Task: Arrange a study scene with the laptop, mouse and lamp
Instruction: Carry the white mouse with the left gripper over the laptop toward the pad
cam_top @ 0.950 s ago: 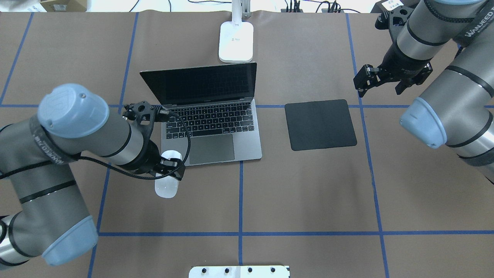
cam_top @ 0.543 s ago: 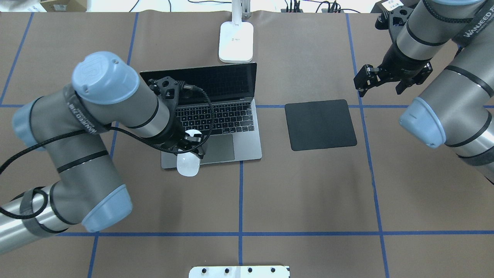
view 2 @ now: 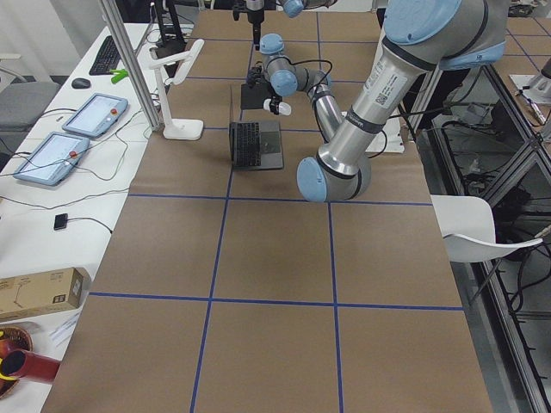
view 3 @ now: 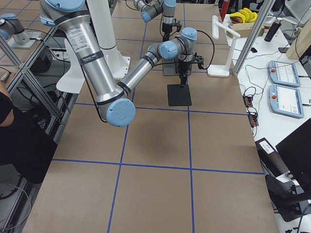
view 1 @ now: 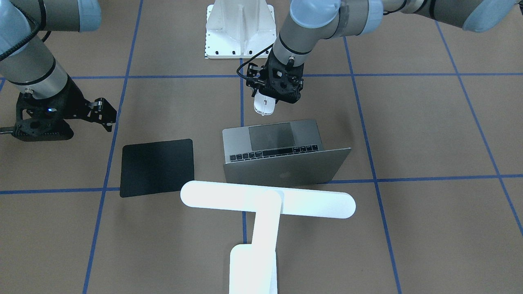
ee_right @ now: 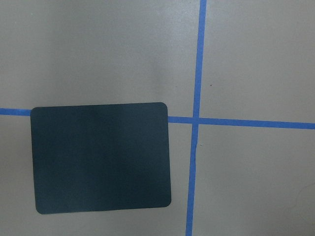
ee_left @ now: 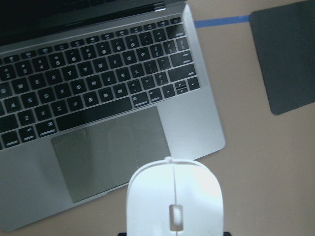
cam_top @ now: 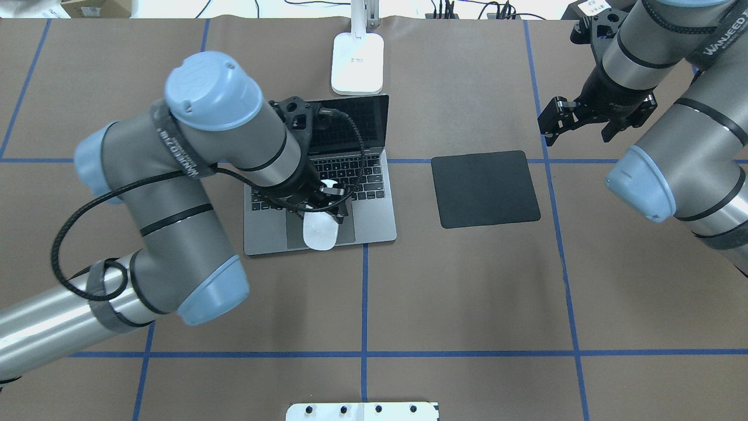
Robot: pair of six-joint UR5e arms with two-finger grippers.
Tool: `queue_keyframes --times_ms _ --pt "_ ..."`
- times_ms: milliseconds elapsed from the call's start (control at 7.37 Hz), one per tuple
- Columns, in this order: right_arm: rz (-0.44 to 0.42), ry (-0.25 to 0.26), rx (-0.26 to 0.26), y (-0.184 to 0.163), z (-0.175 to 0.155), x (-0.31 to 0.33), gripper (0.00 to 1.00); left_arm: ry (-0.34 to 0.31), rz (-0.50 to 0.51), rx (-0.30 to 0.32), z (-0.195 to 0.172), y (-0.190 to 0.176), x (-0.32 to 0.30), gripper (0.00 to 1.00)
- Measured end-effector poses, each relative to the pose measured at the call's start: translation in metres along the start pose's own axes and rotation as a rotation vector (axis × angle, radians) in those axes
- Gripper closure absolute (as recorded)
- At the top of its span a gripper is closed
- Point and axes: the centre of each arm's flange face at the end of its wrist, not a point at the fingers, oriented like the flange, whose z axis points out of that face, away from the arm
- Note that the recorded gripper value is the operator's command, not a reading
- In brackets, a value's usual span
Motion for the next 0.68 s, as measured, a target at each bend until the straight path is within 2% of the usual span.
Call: queue_keyframes --times_ms 678 --pt "0.016 0.007 -0.001 -0.004 0.001 0.009 0.0 0.0 -0.01 -0.002 0.009 -0.046 0.068 0.35"
